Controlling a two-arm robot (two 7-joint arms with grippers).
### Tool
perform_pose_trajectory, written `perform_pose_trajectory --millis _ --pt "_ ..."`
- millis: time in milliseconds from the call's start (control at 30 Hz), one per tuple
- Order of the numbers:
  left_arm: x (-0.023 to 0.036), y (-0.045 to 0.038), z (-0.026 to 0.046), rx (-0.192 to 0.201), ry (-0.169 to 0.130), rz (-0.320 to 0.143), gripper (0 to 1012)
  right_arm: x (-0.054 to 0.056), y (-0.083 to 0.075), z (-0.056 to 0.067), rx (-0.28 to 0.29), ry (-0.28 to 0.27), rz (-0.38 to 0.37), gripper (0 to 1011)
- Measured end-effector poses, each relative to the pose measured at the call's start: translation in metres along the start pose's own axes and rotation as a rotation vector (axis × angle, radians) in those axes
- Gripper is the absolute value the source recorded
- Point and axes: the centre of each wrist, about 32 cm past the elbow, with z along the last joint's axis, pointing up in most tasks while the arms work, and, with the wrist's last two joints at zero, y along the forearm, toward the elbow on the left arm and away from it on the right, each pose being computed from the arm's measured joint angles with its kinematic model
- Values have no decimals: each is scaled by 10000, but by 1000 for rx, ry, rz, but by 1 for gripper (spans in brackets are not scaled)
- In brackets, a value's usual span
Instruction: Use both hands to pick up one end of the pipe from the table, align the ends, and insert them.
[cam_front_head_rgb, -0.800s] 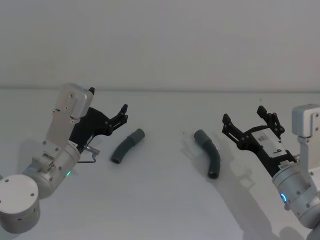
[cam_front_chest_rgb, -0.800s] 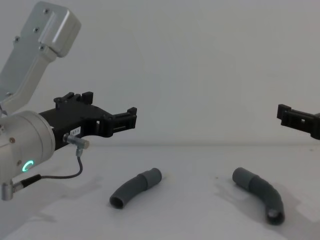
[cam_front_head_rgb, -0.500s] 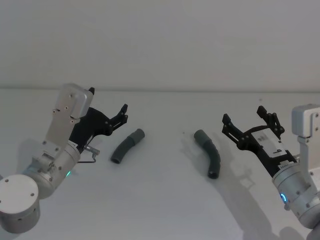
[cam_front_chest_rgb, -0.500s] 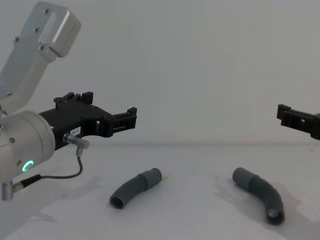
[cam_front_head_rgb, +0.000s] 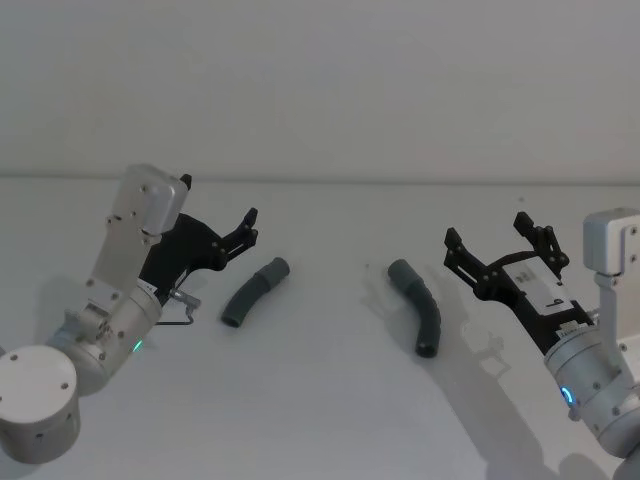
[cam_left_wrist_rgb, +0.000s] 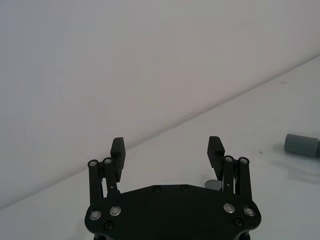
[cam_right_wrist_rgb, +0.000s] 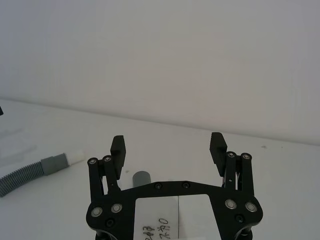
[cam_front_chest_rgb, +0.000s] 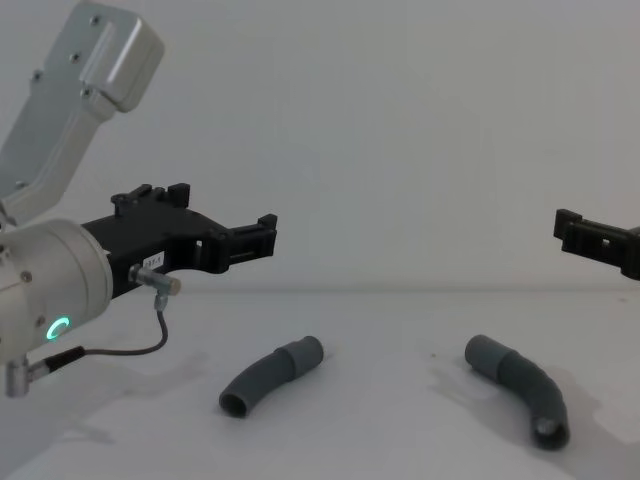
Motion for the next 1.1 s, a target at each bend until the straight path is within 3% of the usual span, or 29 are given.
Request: perform_pose_trajectory --millis 233,500,733,767,867,1100 --pt "62 -43 63 25 15 -50 1001 0 0 0 0 0 0 1001" --pt "234 -145 217 91 32 -152 1001 0 0 0 0 0 0 1001" --pt "395 -253 345 182 43 -254 1001 0 0 0 0 0 0 1001" --pt "395 -253 345 182 43 -254 1001 0 0 0 0 0 0 1001" --pt "469 -312 400 236 49 -304 1001 0 0 0 0 0 0 1001" --pt "569 -419 471 337 63 -387 1001 0 0 0 0 0 0 1001"
